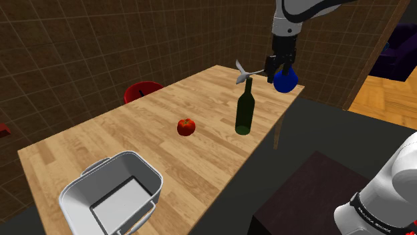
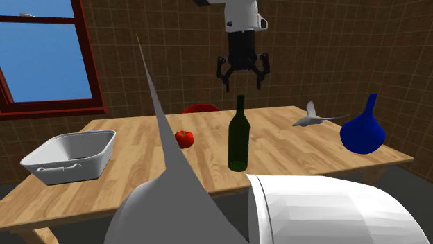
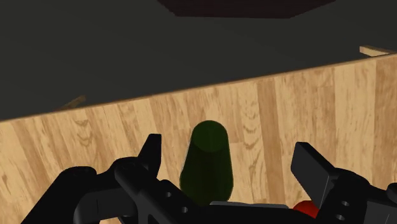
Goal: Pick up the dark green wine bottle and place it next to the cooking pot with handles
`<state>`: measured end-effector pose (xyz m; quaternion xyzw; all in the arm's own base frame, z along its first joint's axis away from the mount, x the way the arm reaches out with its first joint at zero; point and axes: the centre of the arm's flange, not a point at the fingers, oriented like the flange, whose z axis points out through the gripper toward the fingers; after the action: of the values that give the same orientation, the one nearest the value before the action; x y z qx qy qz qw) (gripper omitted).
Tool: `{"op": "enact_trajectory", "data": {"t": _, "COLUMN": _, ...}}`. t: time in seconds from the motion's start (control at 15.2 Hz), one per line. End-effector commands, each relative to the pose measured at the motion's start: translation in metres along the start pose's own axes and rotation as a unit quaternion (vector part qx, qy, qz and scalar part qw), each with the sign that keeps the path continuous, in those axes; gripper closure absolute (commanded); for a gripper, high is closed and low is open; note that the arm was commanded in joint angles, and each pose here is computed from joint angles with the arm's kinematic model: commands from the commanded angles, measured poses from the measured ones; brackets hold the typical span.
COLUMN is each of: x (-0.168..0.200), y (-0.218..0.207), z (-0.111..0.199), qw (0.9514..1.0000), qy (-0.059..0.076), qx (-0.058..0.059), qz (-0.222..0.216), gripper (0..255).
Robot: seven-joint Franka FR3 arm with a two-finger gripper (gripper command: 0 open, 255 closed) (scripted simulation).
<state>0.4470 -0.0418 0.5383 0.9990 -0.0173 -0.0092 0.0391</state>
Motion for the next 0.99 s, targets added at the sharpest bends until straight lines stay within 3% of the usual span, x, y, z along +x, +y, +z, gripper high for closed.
{"op": "enact_trajectory", "data": {"t": 0.0, "x": 0.029, "y": 0.005, "z": 0.005, "qw": 0.9999, "qy": -0.001, "qx": 0.008, "qz": -0.008, "gripper": 0}}
{"op": "enact_trajectory", "data": {"t": 0.66, "x": 0.160, "y": 0.023, "z": 0.032, "qw": 0.9977, "qy": -0.004, "qx": 0.049, "qz": -0.047, "gripper": 0}}
{"op": "enact_trajectory", "data": {"t": 0.92, "x": 0.162, "y": 0.022, "z": 0.048, "qw": 0.9976, "qy": -0.004, "qx": 0.050, "qz": -0.047, "gripper": 0}}
